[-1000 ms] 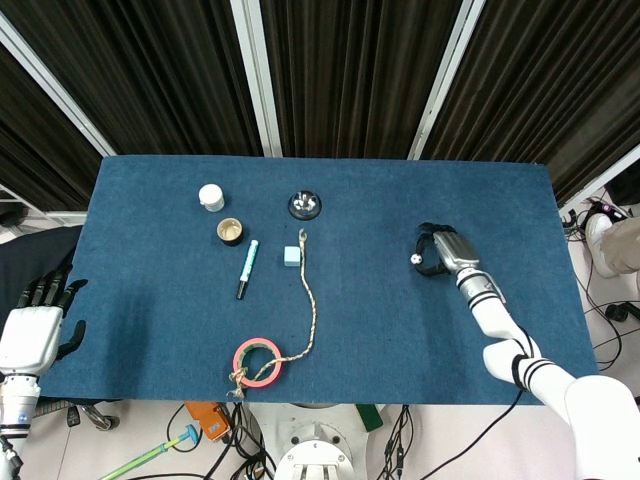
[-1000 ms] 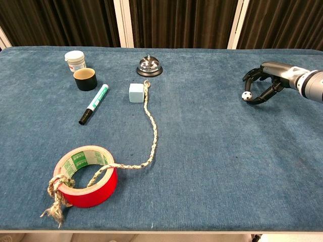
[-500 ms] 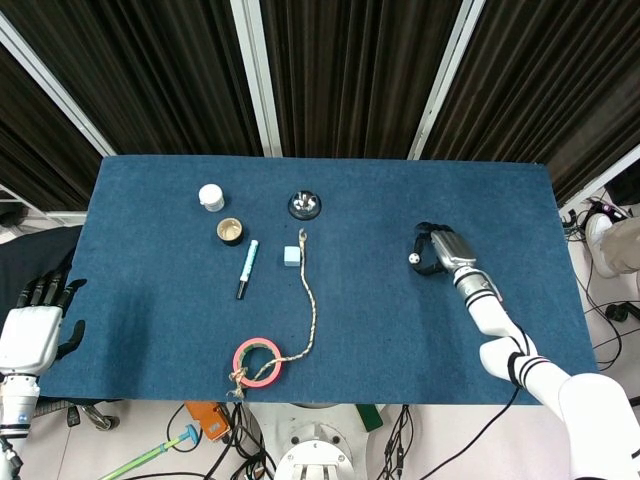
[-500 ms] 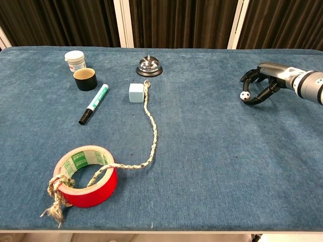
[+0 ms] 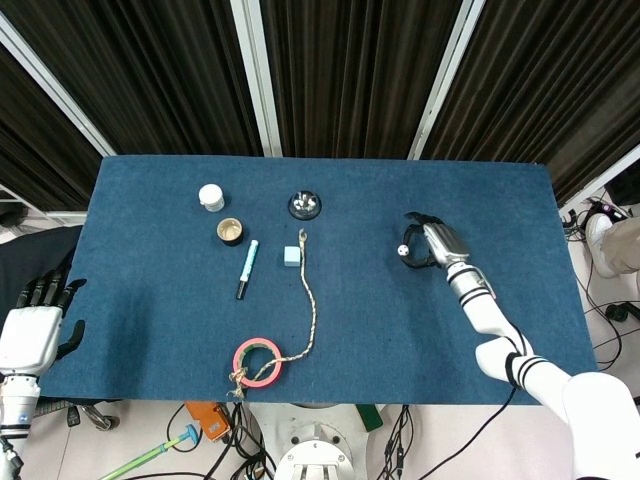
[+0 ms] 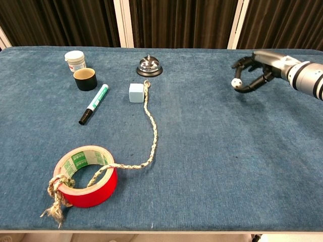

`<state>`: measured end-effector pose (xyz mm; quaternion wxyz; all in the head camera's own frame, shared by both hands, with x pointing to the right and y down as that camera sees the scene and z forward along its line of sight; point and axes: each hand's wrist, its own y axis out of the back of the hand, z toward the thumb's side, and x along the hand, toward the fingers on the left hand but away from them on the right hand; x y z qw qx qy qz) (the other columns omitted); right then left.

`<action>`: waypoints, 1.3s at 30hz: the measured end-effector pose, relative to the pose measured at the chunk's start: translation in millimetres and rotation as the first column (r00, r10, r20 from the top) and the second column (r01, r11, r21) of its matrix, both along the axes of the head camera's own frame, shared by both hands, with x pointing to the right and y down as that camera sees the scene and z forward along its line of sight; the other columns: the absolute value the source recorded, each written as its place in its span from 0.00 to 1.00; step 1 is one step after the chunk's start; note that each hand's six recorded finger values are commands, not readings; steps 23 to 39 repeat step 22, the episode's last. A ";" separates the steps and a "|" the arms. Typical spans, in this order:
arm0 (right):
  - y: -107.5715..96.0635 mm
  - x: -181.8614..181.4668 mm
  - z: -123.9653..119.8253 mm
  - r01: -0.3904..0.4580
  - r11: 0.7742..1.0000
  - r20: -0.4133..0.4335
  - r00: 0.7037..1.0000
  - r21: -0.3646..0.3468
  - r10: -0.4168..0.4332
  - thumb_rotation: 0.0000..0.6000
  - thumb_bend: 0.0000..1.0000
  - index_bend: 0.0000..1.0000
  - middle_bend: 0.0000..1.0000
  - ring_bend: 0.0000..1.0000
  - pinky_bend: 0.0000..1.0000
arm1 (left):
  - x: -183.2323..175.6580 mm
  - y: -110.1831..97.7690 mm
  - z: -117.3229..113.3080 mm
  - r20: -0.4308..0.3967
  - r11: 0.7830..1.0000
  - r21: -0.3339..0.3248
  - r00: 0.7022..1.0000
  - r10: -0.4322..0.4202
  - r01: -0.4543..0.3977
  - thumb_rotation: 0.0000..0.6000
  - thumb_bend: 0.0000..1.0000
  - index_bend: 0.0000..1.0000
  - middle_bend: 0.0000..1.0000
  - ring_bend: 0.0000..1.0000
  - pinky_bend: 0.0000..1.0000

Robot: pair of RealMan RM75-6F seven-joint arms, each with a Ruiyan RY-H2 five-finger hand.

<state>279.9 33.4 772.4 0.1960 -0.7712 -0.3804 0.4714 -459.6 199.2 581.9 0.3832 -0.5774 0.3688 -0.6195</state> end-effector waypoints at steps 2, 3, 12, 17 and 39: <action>-2.6 -9.4 -8.3 0.010 1.000 0.038 0.999 0.019 -0.011 1.00 0.55 0.67 0.21 0.21 0.18 | -1.2 -0.2 -0.4 -0.002 1.000 0.001 1.000 -0.008 0.008 1.00 0.40 0.17 0.00 0.01 0.09; -4.0 -13.4 -12.4 0.016 1.000 0.052 0.998 0.027 -0.017 1.00 0.55 0.67 0.21 0.21 0.18 | -1.8 -0.2 -0.5 -0.003 1.000 0.001 1.000 -0.011 0.011 1.00 0.40 0.17 0.00 0.01 0.10; -19.7 -59.4 -62.5 0.088 0.988 0.158 0.982 0.123 -0.107 1.00 0.55 0.68 0.21 0.21 0.19 | -0.9 0.1 -0.6 -0.001 1.000 0.001 1.000 -0.009 0.009 1.00 0.40 0.17 0.00 0.01 0.09; -23.5 -85.1 -93.9 0.123 0.979 0.206 0.966 0.162 -0.155 1.00 0.55 0.68 0.21 0.22 0.19 | -1.4 0.2 -0.8 -0.003 1.000 0.000 1.000 -0.013 0.013 1.00 0.40 0.17 0.00 0.01 0.10; -34.4 -92.4 -132.2 0.126 0.960 0.225 0.957 0.249 -0.184 1.00 0.55 0.69 0.21 0.23 0.21 | -1.8 0.4 -1.7 -0.005 1.000 0.005 1.000 -0.019 0.019 1.00 0.40 0.17 0.00 0.01 0.10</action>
